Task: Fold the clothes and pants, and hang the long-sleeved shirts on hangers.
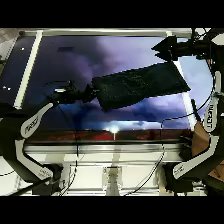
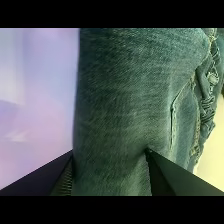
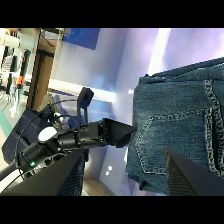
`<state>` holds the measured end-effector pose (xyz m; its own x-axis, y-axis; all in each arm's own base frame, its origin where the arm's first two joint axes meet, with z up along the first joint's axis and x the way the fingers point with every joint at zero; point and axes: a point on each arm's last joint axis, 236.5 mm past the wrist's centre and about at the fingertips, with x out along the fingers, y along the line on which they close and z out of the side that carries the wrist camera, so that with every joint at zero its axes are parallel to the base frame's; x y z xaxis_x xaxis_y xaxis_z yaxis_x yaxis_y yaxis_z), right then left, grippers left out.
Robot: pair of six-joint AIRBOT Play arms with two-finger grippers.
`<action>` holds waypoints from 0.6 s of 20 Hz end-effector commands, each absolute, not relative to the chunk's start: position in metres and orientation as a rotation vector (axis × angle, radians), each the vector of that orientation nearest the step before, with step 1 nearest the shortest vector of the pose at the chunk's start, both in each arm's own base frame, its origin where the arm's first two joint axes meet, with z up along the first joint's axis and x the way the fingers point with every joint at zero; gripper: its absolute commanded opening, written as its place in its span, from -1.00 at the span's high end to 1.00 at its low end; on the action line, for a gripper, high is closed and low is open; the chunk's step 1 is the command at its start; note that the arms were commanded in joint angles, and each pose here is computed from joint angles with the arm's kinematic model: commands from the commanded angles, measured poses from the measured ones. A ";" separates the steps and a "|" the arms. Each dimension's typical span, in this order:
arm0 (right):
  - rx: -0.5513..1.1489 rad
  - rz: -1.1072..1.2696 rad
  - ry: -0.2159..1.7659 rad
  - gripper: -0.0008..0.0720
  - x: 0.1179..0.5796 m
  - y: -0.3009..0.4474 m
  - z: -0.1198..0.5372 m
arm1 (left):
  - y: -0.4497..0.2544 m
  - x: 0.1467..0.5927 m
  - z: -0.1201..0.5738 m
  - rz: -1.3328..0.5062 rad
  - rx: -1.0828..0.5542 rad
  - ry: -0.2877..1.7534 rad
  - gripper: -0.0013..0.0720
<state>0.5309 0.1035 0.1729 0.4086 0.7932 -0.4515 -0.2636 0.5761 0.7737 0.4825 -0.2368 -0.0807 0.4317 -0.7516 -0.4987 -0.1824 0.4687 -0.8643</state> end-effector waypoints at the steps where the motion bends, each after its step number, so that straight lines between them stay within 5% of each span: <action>1: 0.674 0.731 0.917 -0.47 0.531 0.103 0.173 | -0.253 0.489 -0.084 -0.461 -1.074 1.116 -0.25; 5: 0.678 0.718 0.899 -0.47 0.536 0.101 0.174 | -0.258 0.487 -0.087 -0.472 -1.079 1.134 0.16; 7: 0.678 0.717 0.897 -0.47 0.537 0.101 0.174 | -0.256 0.489 -0.085 -0.472 -1.080 1.128 0.87; 9: 0.678 0.717 0.897 -0.38 0.537 0.101 0.174 | -0.259 0.490 -0.080 -0.492 -1.082 1.124 0.90; 11: 0.672 0.710 0.901 0.31 0.537 0.100 0.172 | -0.265 0.487 -0.070 -0.560 -1.038 1.117 0.91; 12: 0.667 0.705 0.904 0.95 0.537 0.099 0.171 | -0.265 0.485 -0.065 -0.585 -1.007 1.121 0.91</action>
